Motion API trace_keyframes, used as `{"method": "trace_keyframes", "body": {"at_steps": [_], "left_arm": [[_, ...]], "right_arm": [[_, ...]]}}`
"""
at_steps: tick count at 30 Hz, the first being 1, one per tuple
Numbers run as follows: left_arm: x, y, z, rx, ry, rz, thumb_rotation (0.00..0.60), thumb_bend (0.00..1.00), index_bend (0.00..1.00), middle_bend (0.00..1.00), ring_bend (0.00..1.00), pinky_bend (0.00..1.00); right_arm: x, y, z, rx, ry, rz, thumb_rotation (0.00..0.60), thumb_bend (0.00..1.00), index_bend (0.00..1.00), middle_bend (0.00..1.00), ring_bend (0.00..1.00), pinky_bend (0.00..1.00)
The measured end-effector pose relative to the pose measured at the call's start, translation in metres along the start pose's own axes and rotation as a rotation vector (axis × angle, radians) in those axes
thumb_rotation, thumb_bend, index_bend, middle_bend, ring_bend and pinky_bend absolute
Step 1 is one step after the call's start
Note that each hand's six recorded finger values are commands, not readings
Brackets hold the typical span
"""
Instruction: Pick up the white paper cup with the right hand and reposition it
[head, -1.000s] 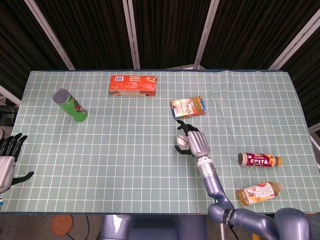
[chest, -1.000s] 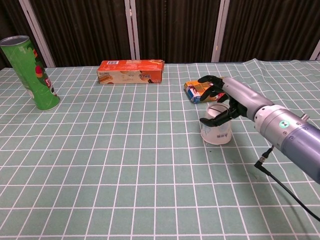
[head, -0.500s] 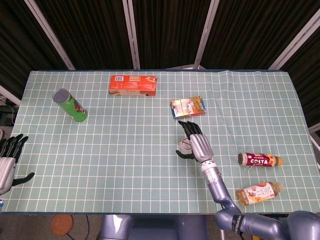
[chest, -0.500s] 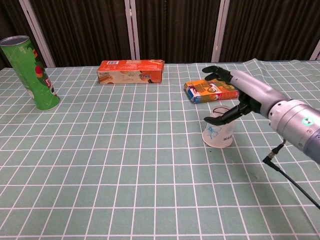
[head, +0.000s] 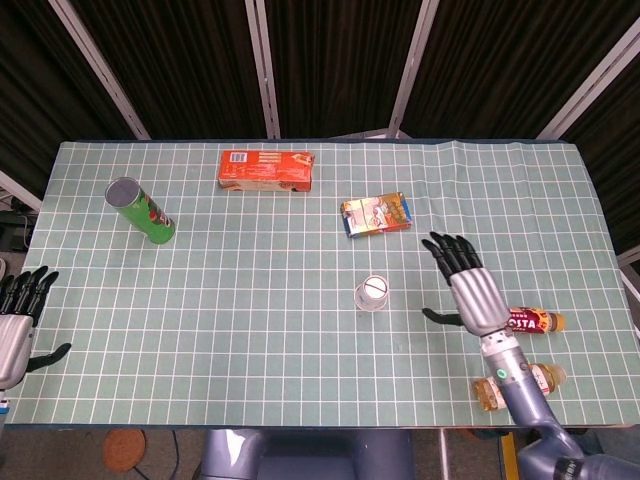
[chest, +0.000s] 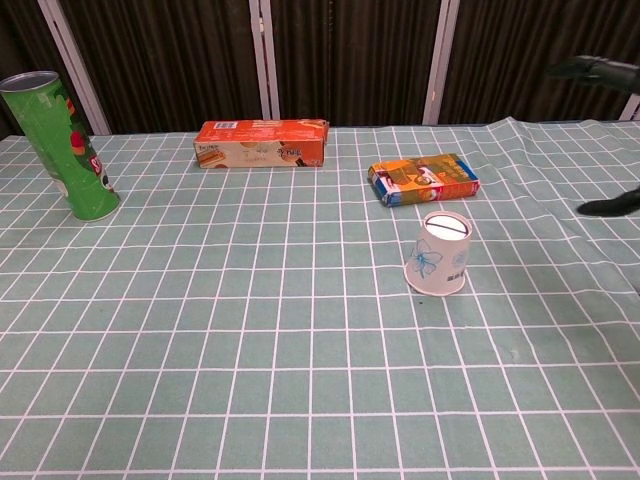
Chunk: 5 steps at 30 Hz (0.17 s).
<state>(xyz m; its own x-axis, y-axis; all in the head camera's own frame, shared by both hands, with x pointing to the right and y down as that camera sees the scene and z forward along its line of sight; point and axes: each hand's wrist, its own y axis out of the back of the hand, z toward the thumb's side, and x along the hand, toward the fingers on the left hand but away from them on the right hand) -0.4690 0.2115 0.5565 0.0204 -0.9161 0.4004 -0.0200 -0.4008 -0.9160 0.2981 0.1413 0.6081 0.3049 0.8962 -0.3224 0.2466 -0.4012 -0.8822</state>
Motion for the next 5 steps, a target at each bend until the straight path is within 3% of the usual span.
{"method": "trace_keyframes", "body": {"at_steps": [5], "left_arm": [[-0.001,0.001,0.001,-0.007,-0.01,0.013,0.6,0.0,0.0,0.0,0.0,0.0]], "right_arm": [[0.04,0.021,-0.031,0.116,-0.074,0.011,0.6,0.0,0.0,0.0,0.0,0.0]]}}
